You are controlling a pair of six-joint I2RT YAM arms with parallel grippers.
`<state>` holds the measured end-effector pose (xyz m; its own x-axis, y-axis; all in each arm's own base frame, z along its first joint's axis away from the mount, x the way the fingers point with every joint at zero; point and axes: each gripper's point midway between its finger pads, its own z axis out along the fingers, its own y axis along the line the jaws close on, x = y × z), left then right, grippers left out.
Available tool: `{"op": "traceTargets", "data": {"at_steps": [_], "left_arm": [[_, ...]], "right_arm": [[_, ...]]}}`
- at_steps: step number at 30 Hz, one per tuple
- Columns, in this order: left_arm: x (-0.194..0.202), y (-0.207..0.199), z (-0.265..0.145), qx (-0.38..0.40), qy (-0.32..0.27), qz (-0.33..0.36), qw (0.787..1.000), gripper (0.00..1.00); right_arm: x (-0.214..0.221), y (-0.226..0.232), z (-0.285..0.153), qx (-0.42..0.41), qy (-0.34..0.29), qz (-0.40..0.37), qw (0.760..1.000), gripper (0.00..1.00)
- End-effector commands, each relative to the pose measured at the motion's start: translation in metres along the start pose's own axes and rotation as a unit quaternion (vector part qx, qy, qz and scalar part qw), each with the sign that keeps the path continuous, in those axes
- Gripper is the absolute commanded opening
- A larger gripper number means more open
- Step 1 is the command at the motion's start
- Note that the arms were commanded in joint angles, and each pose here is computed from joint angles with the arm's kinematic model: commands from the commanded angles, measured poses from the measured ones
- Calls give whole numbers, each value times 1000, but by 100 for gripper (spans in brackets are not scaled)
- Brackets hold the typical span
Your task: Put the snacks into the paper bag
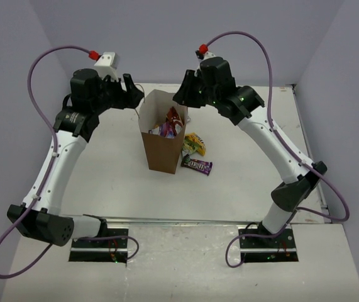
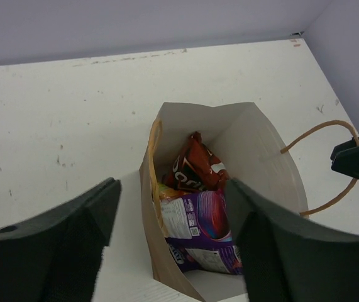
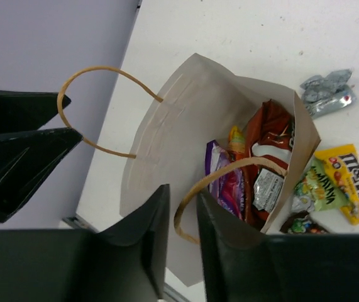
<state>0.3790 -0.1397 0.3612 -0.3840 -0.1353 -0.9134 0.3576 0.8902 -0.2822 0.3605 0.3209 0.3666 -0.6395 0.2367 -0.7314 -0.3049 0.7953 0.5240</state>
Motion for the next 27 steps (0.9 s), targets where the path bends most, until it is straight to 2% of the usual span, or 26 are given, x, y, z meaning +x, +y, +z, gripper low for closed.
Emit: {"op": "traceTargets", "data": {"at_steps": [1, 2, 3, 6, 7, 8, 13, 18, 25, 26, 27], "left_arm": [[-21, -8, 2, 20, -26, 2, 999, 66], [-24, -7, 3, 16, -28, 2, 999, 58], [-23, -2, 5, 6, -26, 0, 1000, 39], [-21, 0, 10, 3, -22, -2, 1000, 19], [-20, 0, 12, 3, -20, -3, 1000, 5], [-20, 1, 13, 2, -19, -4, 1000, 0], [-18, 9, 12, -22, -20, -4, 1000, 0], [-32, 20, -18, -74, -51, 9, 996, 0], [-25, 28, -32, -100, -48, 13, 994, 0], [-20, 30, -32, -101, -45, 12, 994, 0], [-18, 30, -33, -100, -45, 14, 994, 6]], "right_arm": [[-18, 12, -8, -14, -25, 0, 1000, 23], [-18, 13, -7, -14, -25, 1, 1000, 13], [-18, 13, -7, -14, -25, 2, 1000, 0], [-18, 16, -8, -22, -25, 3, 999, 0], [-19, 16, -7, -22, -25, 3, 999, 0], [-18, 20, -8, -31, -21, 3, 999, 0], [-13, 32, -9, -54, -11, 1, 998, 0], [-5, 49, -10, -90, 5, -3, 996, 0], [5, 62, -3, -106, 22, -5, 994, 0], [5, 61, -3, -104, 21, -4, 994, 14], [5, 61, -4, -104, 21, -4, 994, 28]]}}
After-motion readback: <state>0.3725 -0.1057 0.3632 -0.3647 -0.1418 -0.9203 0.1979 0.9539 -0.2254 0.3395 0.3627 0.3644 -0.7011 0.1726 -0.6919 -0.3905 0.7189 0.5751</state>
